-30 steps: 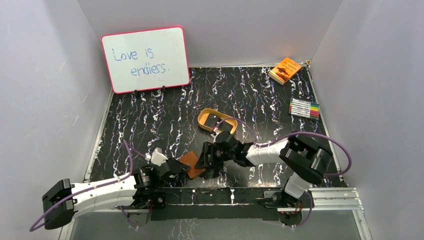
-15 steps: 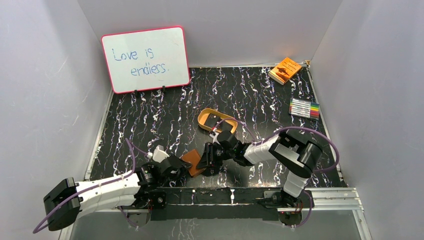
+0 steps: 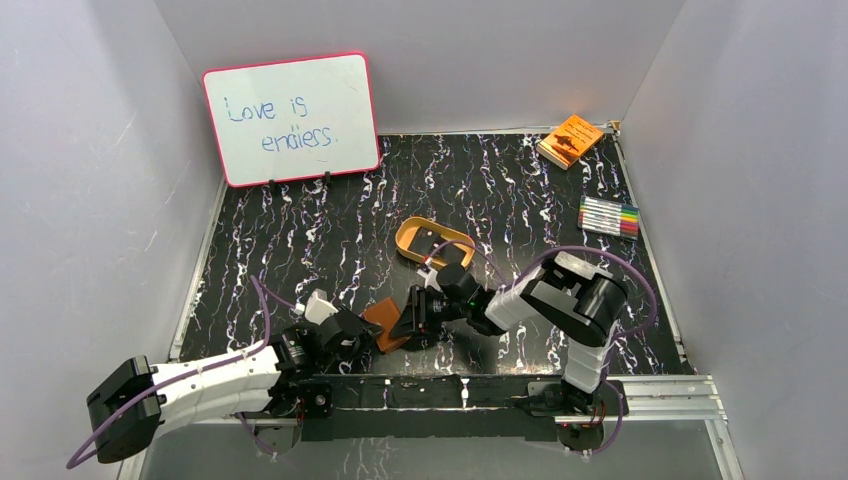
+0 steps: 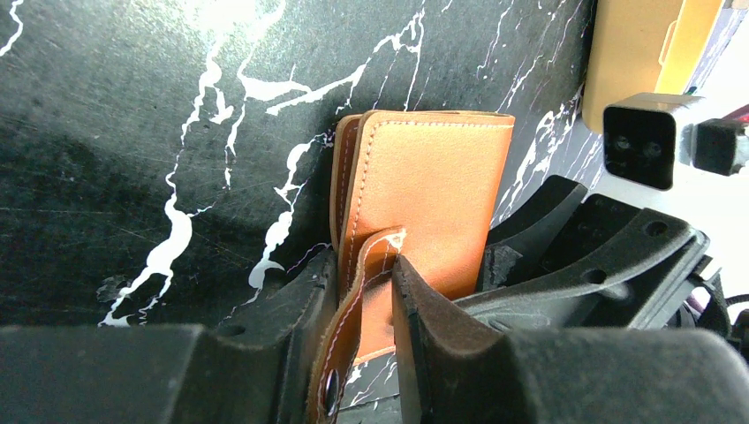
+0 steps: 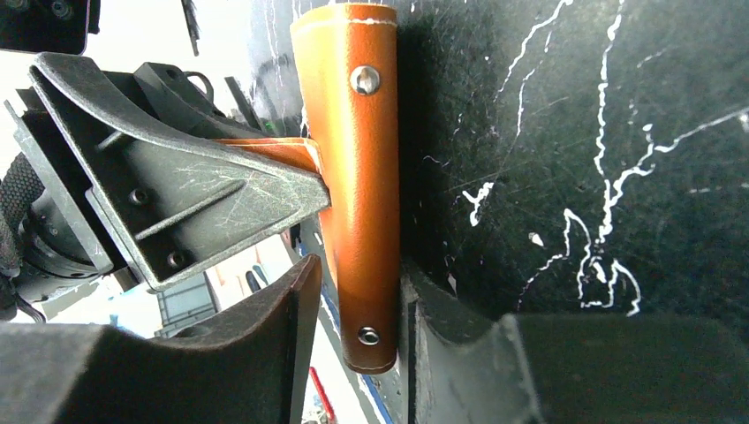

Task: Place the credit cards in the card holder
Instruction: Pick up the card holder from the center of the board, then close the card holder at the center of the board.

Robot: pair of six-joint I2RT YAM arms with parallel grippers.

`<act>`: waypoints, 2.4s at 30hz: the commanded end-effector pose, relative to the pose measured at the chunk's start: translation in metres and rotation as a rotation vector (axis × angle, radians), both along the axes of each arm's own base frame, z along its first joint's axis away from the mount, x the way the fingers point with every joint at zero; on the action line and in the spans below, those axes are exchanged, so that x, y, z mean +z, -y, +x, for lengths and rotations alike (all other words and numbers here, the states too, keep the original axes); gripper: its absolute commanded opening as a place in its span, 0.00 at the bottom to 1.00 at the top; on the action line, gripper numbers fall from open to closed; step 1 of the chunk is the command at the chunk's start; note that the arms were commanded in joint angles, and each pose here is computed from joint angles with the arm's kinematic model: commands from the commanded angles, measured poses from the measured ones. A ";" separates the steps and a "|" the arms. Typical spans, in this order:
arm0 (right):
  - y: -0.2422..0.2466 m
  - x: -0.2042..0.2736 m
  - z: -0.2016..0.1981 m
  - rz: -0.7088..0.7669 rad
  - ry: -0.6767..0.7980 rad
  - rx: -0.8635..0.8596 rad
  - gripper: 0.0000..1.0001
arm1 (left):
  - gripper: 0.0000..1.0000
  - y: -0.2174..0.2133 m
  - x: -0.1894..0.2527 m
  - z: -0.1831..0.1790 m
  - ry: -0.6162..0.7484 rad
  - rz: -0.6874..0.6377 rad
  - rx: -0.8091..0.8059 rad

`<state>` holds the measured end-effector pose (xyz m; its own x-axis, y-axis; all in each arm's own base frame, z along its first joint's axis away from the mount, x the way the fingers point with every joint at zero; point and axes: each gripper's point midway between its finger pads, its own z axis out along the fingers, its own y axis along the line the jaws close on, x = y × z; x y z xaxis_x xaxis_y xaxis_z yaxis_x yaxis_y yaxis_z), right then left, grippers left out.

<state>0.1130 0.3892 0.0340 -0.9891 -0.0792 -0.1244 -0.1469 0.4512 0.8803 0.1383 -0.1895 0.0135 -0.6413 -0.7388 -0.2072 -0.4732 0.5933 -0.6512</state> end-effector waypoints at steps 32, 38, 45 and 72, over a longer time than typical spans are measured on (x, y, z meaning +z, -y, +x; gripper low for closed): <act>0.164 0.302 0.094 -0.623 1.156 -0.182 0.00 | 0.86 -0.063 0.301 0.032 0.558 0.236 -0.095; 0.224 0.406 0.148 -0.957 1.670 -0.445 0.00 | 0.90 -0.056 0.389 0.054 0.868 0.225 -0.072; 0.239 0.444 0.156 -1.175 2.009 -0.535 0.00 | 0.91 -0.012 0.408 0.065 1.026 0.121 -0.123; 0.176 0.398 0.155 -0.972 2.013 -0.304 0.00 | 0.90 0.012 0.442 0.069 1.186 0.026 -0.115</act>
<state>0.2866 0.2243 0.3969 0.2828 -0.8244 -0.4902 -0.0641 0.4937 -0.8673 0.2067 -0.2279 0.4561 -0.1285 -0.6120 -0.7803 0.5421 0.6155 -0.5720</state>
